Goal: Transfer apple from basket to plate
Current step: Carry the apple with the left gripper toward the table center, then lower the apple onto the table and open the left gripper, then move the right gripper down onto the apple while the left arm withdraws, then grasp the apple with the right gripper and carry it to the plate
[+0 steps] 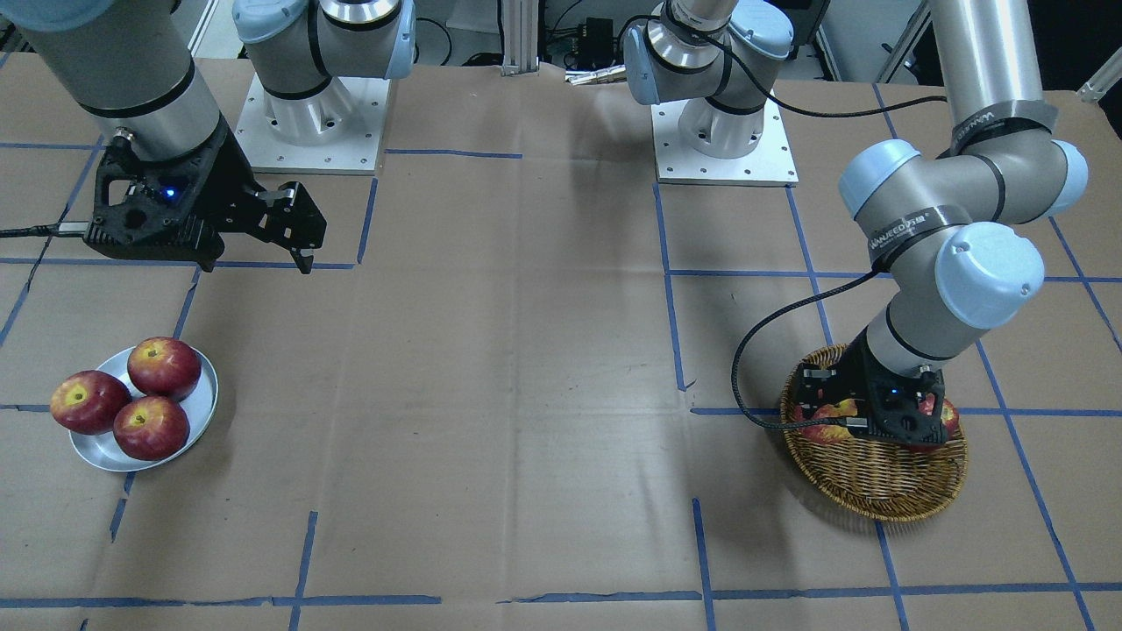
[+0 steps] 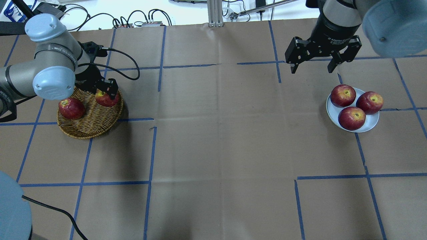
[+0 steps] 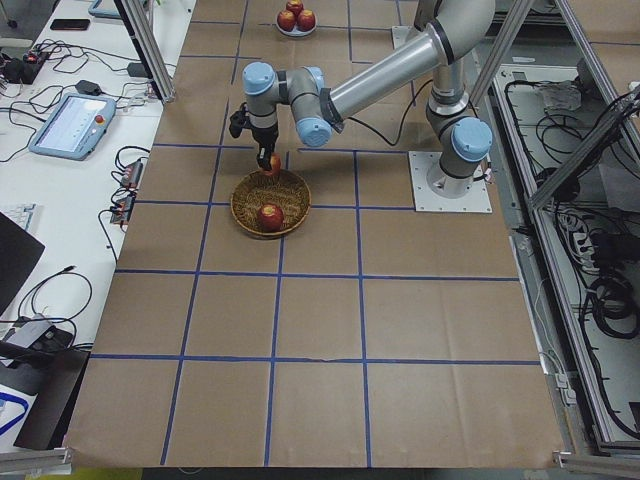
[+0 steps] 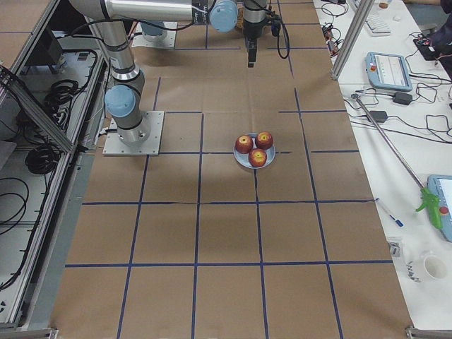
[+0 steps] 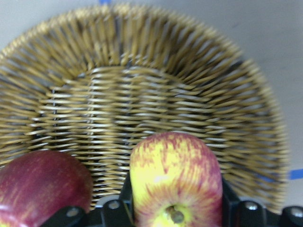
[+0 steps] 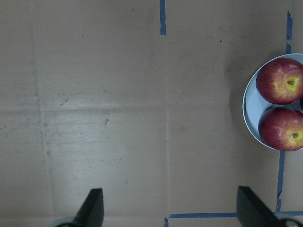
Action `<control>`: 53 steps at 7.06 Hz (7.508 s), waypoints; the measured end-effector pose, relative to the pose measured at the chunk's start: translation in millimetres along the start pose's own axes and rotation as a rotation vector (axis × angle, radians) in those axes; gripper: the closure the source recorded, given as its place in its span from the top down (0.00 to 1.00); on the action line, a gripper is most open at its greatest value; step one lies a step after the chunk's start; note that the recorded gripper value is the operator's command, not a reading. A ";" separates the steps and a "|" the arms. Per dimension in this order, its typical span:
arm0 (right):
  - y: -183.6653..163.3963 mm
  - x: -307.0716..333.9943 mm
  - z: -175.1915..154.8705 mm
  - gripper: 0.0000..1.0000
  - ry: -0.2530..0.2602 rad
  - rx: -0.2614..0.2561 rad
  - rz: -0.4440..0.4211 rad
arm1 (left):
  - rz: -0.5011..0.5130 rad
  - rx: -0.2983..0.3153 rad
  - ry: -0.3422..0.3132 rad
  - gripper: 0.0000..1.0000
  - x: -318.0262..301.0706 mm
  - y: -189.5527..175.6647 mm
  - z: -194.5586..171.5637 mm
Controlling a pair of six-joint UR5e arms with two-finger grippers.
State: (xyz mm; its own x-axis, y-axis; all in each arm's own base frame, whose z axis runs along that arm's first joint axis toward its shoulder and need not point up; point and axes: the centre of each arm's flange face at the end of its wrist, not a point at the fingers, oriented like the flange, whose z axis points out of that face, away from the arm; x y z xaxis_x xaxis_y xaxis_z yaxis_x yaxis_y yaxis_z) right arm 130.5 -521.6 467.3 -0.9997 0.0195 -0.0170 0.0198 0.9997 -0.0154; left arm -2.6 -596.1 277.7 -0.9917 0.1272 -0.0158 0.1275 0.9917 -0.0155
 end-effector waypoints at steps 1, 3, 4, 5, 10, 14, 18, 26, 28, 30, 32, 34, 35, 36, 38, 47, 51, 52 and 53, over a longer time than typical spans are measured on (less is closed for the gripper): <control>-0.1 0.0 0.1 1.00 0.000 0.000 0.000 | -0.024 0.013 0.002 0.36 35.1 -5.4 -10.4; -0.4 0.0 1.0 1.00 0.000 -0.002 0.000 | -0.101 0.037 0.010 0.33 120.0 -21.0 -26.1; -0.3 0.1 1.5 1.00 0.001 -0.003 0.000 | -0.139 0.036 0.017 0.33 160.8 -26.8 -25.2; -0.2 0.2 2.2 1.00 0.001 -0.003 0.000 | -0.166 0.030 0.022 0.33 201.4 -30.6 -18.9; -0.1 -0.2 3.3 1.00 -0.003 -0.004 0.000 | -0.176 0.011 0.025 0.33 337.9 -47.0 24.0; 0.0 -0.3 3.7 1.00 -0.003 -0.004 0.000 | -0.155 -0.033 0.010 0.55 362.8 -41.6 66.8; 0.0 -0.3 3.9 1.00 -0.003 -0.004 0.000 | -0.148 -0.009 0.010 0.99 367.1 -41.9 53.6; -0.3 -13.0 5.0 1.00 -0.005 0.003 0.013 | -0.120 0.023 0.017 0.99 223.0 -9.6 -123.3; -8.2 -55.9 14.6 1.00 -0.005 0.005 0.024 | -0.105 0.000 0.011 0.99 190.9 20.3 -168.7; -23.1 -109.4 27.4 1.00 0.001 -0.003 0.023 | -0.110 0.000 0.009 0.99 165.1 48.2 -206.6; -30.3 -160.4 57.4 1.00 0.001 -0.019 0.035 | -0.107 -0.001 0.012 0.99 153.8 72.3 -232.6; -37.9 -205.6 99.3 1.00 -0.010 0.001 0.056 | -0.104 -0.001 0.013 0.99 152.9 81.6 -241.6; -41.9 -225.7 123.7 1.00 -0.014 0.014 0.069 | -0.104 -0.005 0.014 0.99 153.0 84.3 -243.3; -45.6 -241.6 150.2 1.00 -0.011 0.019 0.073 | -0.107 -0.006 0.015 0.99 151.6 87.2 -246.1; -53.5 -254.7 196.3 1.00 -0.001 0.008 0.071 | -0.118 -0.007 0.015 0.99 145.8 89.3 -248.4; -71.1 -254.4 276.6 0.36 0.022 -0.028 0.065 | -0.115 -0.031 0.017 0.99 141.1 92.9 -247.6; -74.2 -233.3 195.7 0.36 -0.011 0.034 0.082 | -0.116 -0.031 0.017 0.99 140.5 92.9 -247.7; -75.7 -207.8 166.5 0.36 -0.012 0.035 0.082 | -0.116 -0.031 0.017 0.99 140.5 92.8 -247.5; -81.2 -170.8 141.5 0.36 -0.009 0.028 0.071 | -0.116 -0.032 0.017 0.99 140.4 92.6 -247.2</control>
State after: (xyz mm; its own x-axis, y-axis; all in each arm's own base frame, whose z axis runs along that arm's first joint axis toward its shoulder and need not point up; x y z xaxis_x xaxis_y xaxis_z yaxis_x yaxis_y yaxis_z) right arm 302.0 -608.3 330.0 -0.9956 0.0899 -0.0280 0.0910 0.9950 -0.0417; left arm -133.5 -482.1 521.2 -0.9999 0.0117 0.0016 0.0118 0.9998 0.0156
